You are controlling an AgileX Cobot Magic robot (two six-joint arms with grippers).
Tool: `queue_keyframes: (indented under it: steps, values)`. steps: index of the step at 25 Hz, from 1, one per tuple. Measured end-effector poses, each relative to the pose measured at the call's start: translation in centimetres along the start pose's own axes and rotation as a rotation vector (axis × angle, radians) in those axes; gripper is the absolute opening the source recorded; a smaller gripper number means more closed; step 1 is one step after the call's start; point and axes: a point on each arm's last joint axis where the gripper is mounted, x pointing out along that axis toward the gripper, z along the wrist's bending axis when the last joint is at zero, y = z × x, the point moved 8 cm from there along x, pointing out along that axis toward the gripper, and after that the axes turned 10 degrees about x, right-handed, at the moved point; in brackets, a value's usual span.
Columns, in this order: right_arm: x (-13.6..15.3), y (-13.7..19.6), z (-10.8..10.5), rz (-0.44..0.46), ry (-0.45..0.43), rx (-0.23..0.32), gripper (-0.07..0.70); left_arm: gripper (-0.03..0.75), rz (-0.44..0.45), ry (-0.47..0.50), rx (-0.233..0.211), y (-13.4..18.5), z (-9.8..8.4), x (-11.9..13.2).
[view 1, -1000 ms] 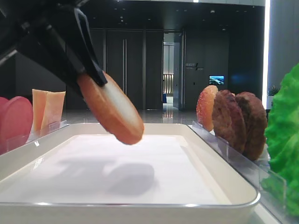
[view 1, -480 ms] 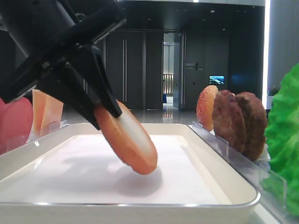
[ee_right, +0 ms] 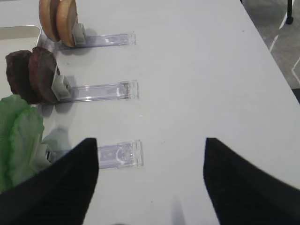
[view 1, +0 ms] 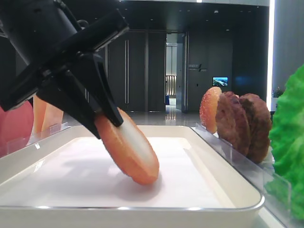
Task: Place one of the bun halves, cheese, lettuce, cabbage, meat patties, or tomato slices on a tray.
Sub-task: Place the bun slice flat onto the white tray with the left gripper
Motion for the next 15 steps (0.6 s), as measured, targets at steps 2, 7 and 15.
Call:
queue_keyframes:
  steps: [2,7,15]
  values:
    - [0.00,0.00,0.00,0.000,0.000,0.000,0.458,0.135,0.001,-0.001,0.000,0.01,0.02,0.02]
    - [0.00,0.00,0.00,0.000,0.000,0.000,0.458,0.135,0.009,-0.004,0.003,0.11,0.18,0.25]
    - [0.00,0.00,0.00,0.000,0.000,0.000,0.458,0.130,0.021,-0.009,0.003,0.25,0.42,0.63]
